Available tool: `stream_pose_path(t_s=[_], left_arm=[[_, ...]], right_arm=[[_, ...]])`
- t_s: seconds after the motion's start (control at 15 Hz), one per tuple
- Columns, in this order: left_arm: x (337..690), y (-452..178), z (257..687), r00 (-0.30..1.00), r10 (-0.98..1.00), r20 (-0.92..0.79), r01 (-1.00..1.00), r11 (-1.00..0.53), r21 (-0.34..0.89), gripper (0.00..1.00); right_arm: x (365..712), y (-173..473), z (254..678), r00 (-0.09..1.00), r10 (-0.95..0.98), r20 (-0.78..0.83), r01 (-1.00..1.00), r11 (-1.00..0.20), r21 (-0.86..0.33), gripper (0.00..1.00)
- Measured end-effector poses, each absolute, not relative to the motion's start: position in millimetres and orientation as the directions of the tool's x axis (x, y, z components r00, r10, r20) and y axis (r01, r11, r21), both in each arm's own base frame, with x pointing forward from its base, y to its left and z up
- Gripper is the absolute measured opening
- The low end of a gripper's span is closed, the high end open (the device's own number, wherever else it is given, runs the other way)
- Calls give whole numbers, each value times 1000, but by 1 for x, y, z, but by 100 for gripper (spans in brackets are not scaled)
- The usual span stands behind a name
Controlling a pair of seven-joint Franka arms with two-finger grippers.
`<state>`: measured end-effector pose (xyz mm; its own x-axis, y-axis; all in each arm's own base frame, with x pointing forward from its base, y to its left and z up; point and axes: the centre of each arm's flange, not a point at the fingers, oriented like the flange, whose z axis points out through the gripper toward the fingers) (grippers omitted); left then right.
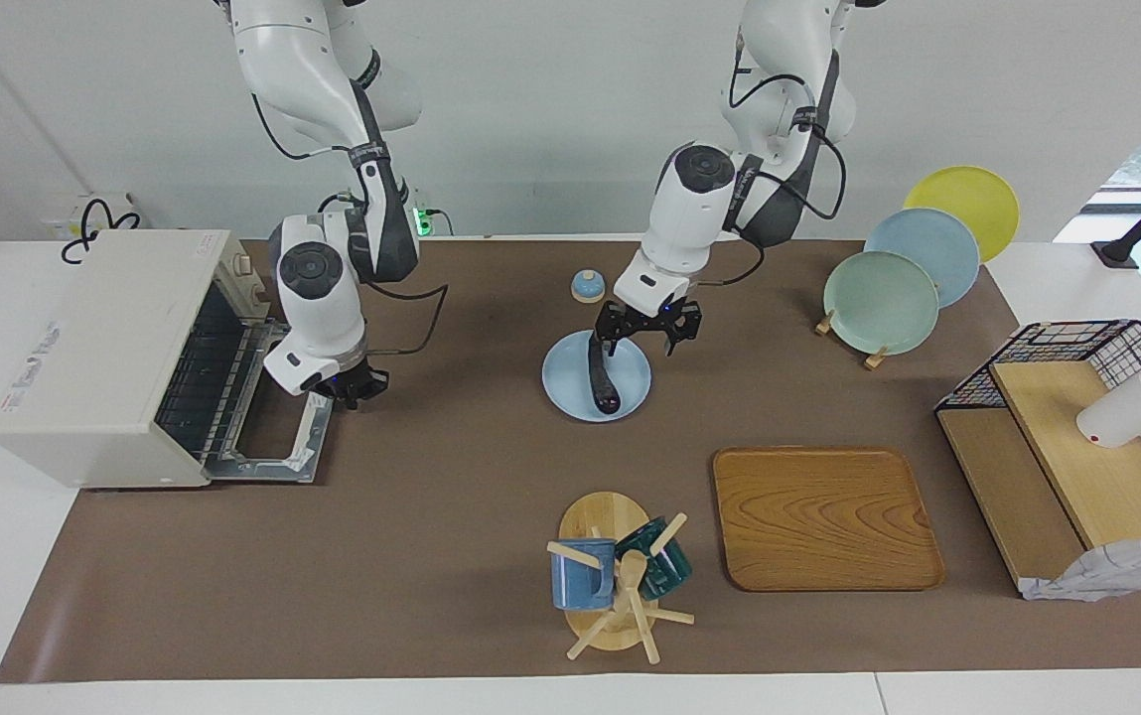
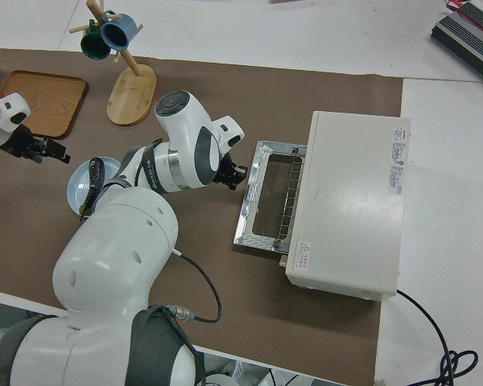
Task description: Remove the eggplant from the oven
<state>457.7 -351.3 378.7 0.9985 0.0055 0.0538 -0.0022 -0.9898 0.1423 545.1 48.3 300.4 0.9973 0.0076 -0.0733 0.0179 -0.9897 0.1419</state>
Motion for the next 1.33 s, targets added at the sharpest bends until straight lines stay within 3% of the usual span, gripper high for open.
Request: stream_pose_path(t_s=[0.8,0.87,1.2,1.33], left_arm=[[434,-398,301,999,-37,18,-39,-991,132,95],[434,-398,301,999,-37,18,-39,-990,132,90],[435,-398,302,999,-36,20,-38,-990,133,30],[441,-395,312,999,-26,27,-29,-990,136,27]], right_arm=[[544,37,302,987,125,-101,140,-977,158,1],[545,38,308,985,132,-113,149,-975,162,1],[547,24,373,977,169,-132,190,-967,168,1],[543,6,402,978,174,-113,191,-967,166,1]])
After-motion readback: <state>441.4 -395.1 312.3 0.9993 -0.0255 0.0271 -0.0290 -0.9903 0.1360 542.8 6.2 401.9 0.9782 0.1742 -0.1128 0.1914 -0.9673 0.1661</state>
